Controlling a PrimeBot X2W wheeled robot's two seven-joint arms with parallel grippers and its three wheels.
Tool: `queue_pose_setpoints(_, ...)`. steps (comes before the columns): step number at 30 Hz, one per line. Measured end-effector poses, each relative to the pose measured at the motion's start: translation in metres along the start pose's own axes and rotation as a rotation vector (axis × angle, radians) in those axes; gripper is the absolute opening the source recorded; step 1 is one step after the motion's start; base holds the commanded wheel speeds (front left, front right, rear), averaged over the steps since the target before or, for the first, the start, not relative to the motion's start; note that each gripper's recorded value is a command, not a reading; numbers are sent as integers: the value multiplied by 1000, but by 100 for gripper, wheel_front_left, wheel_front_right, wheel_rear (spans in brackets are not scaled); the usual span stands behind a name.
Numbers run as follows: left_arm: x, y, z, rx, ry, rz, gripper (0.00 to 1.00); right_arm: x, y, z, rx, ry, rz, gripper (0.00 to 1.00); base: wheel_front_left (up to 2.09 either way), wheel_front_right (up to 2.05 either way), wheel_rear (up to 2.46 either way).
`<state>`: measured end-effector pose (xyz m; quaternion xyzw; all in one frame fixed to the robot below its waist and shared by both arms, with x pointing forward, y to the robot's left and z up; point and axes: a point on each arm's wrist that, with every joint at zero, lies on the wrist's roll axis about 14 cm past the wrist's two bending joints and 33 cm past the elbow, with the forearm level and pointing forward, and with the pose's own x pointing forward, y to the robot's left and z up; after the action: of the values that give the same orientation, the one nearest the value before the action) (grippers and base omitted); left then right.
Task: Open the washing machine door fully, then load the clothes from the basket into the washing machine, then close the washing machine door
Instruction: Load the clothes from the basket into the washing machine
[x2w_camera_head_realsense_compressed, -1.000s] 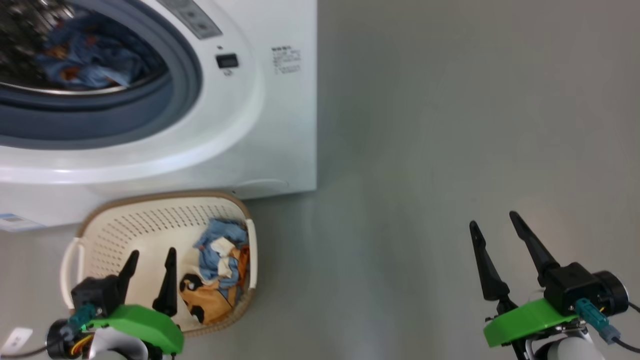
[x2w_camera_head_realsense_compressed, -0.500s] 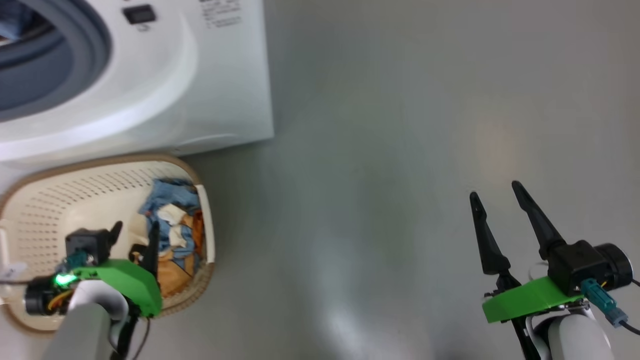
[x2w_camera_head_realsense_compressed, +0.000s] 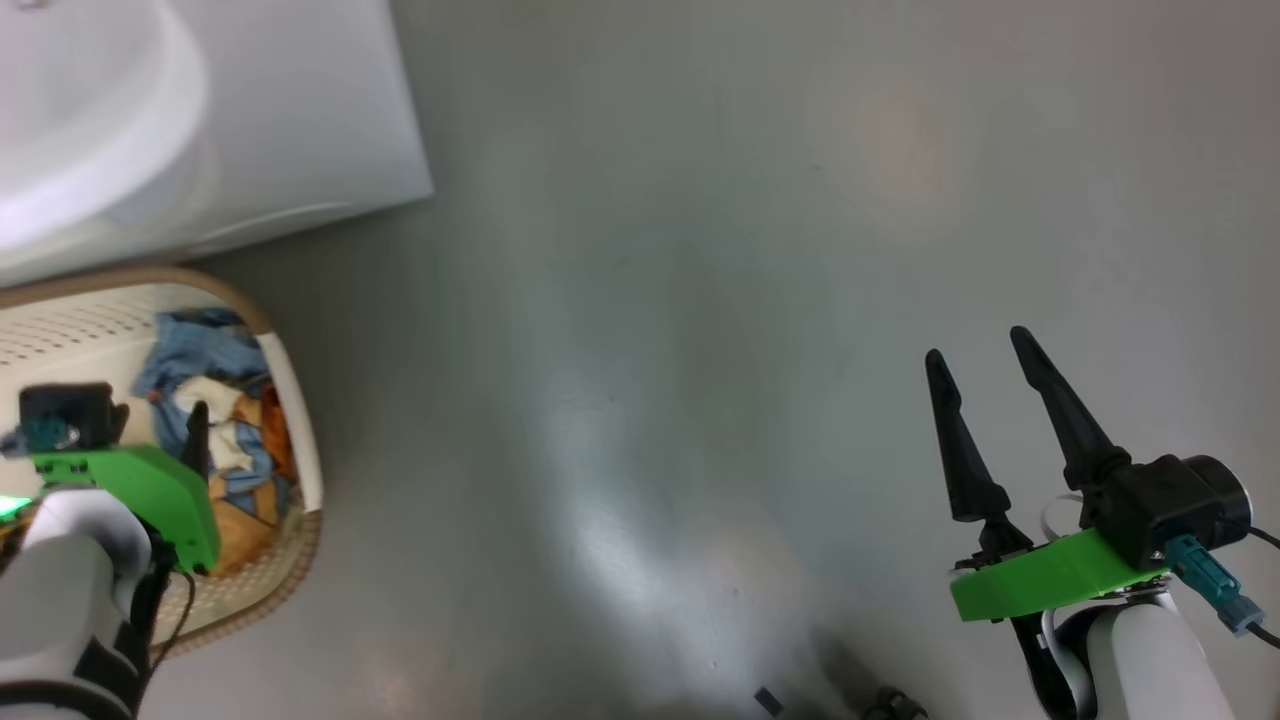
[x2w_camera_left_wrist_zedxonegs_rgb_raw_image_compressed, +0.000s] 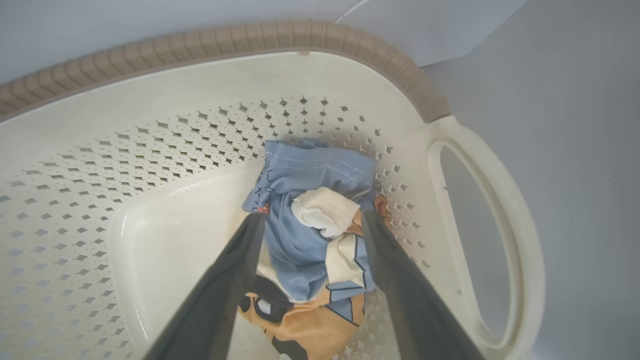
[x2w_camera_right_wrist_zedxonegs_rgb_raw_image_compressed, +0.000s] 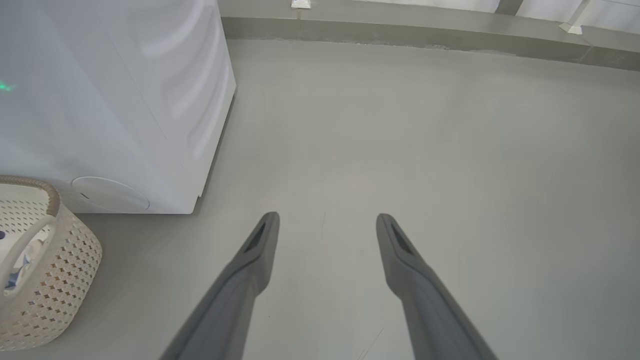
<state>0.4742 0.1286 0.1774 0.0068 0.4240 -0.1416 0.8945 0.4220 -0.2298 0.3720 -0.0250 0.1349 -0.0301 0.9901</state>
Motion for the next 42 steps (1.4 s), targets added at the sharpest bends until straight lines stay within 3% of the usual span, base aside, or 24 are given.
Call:
queue_pose_setpoints(6,25,-15,-20,-16,121,-39,100,2,-6,-12,-4,35,-18,100,0,0,0)
queue_pose_setpoints(15,52,-12,-45,-37,276,-44,100,5,-17,-29,-26,82,-47,100,0,0,0)
queue_pose_setpoints(29,66,10,-57,-40,361,57,100,14,-10,-48,-43,117,-26,100,0,0,0)
queue_pose_setpoints(42,69,10,-75,-53,445,68,100,14,-7,-62,-36,147,-19,100,0,0,0)
